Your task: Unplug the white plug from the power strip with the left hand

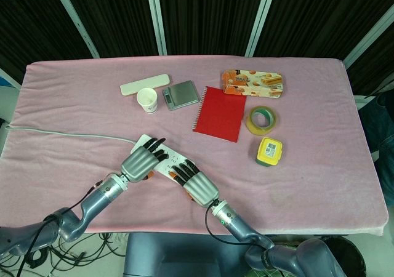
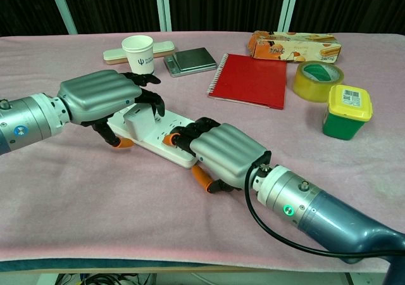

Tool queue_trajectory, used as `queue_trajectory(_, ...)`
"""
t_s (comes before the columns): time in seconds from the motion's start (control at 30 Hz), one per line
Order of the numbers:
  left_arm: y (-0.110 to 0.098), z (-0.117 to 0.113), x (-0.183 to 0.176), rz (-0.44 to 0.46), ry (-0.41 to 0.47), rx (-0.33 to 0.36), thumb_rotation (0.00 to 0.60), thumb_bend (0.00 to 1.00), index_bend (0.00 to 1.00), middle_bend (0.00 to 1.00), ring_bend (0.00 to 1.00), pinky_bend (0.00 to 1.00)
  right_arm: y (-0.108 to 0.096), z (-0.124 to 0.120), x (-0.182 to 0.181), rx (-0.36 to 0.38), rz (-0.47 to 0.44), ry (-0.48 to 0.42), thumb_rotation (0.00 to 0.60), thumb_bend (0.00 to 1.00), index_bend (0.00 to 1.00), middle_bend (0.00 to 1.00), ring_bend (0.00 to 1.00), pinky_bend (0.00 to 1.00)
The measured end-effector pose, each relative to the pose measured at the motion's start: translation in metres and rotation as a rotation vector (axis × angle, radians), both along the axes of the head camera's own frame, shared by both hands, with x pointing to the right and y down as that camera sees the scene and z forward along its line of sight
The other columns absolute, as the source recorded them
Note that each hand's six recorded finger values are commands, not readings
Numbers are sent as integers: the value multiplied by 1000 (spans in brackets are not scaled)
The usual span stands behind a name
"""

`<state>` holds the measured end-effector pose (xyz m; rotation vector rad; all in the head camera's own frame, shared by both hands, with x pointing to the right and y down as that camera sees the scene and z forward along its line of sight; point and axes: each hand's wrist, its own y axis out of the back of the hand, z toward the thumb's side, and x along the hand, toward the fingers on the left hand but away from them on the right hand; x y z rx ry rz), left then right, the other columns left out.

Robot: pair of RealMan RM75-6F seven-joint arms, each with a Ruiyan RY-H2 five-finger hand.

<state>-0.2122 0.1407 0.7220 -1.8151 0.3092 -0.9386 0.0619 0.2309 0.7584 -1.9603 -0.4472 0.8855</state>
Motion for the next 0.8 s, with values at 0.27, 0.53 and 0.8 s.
queue_trajectory(0.27, -3, 2, 0, -5, -4, 11, 600, 225, 316, 345, 20, 132, 0, 0, 0, 1, 1, 1, 600, 623, 150, 129, 129, 73)
queue_trajectory(0.53, -2, 4, -2, -12, -8, 8, 600, 225, 327, 373, 33, 132, 0, 0, 0, 0, 5, 2, 600, 623, 150, 129, 129, 73)
queue_trajectory(0.8, 0, 7, -3, -13, -14, 11, 600, 225, 334, 382, 35, 132, 1, 1, 0, -4, 7, 2, 600, 623, 150, 129, 129, 73)
